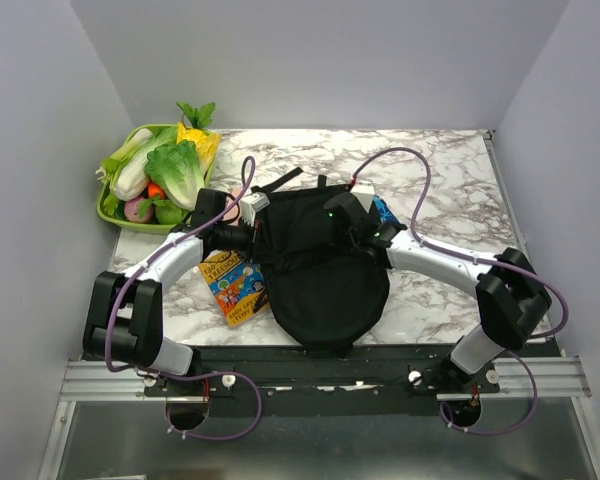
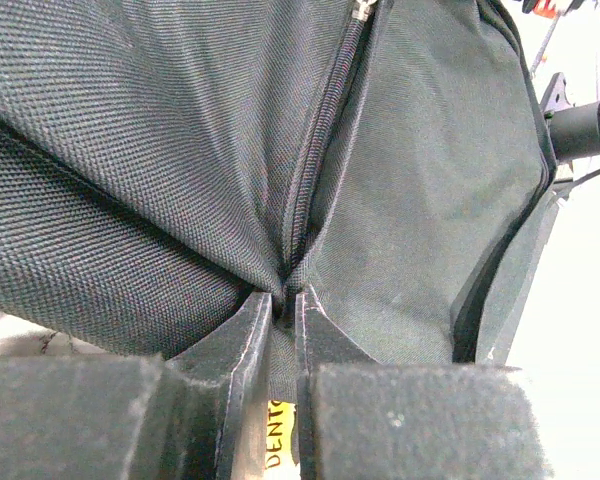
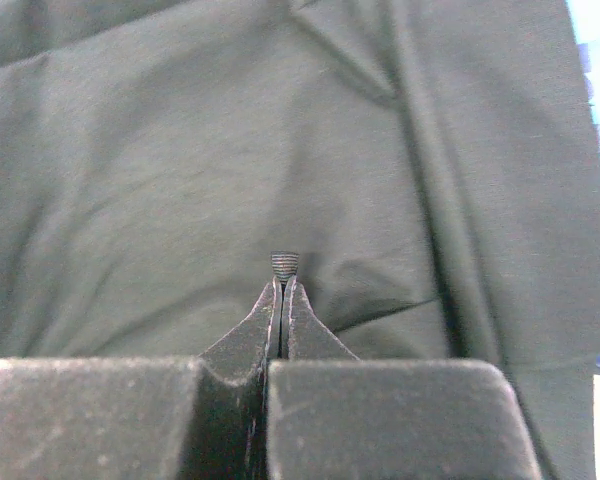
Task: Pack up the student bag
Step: Zip the student bag at the center of the board, then adjust the student bag at the center of the board.
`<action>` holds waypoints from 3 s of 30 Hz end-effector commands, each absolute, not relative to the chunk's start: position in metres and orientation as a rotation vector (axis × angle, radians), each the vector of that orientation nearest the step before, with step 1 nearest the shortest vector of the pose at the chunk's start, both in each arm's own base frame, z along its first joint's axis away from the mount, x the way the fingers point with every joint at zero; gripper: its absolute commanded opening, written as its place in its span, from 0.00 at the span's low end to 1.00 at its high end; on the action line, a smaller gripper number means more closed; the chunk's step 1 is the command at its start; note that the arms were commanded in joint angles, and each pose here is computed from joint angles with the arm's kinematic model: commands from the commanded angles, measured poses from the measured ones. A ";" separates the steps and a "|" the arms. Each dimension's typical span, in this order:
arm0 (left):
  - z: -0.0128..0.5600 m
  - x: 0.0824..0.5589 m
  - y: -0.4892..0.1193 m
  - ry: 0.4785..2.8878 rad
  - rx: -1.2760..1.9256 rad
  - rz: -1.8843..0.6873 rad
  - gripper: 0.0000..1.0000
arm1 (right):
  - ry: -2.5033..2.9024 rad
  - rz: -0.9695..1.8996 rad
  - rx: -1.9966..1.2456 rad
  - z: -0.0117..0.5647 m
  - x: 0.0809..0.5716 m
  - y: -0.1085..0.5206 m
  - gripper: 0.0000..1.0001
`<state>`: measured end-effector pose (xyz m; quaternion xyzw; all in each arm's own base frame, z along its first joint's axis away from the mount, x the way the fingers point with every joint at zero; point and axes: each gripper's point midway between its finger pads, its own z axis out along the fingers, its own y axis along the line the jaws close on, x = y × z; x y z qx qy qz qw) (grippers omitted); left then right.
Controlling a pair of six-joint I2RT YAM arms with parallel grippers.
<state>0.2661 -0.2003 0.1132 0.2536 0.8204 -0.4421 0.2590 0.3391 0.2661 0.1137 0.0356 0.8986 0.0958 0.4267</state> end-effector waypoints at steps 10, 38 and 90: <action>0.130 0.271 -0.187 2.187 0.724 -1.173 0.00 | 2.142 -0.125 0.320 0.132 0.360 0.155 0.01; 0.180 0.267 -0.207 2.018 0.938 -1.107 0.64 | 2.329 0.261 0.331 0.109 0.270 0.183 0.66; 0.188 0.300 -0.245 2.046 0.813 -0.965 0.00 | 2.146 -0.098 0.178 0.178 0.307 0.131 0.05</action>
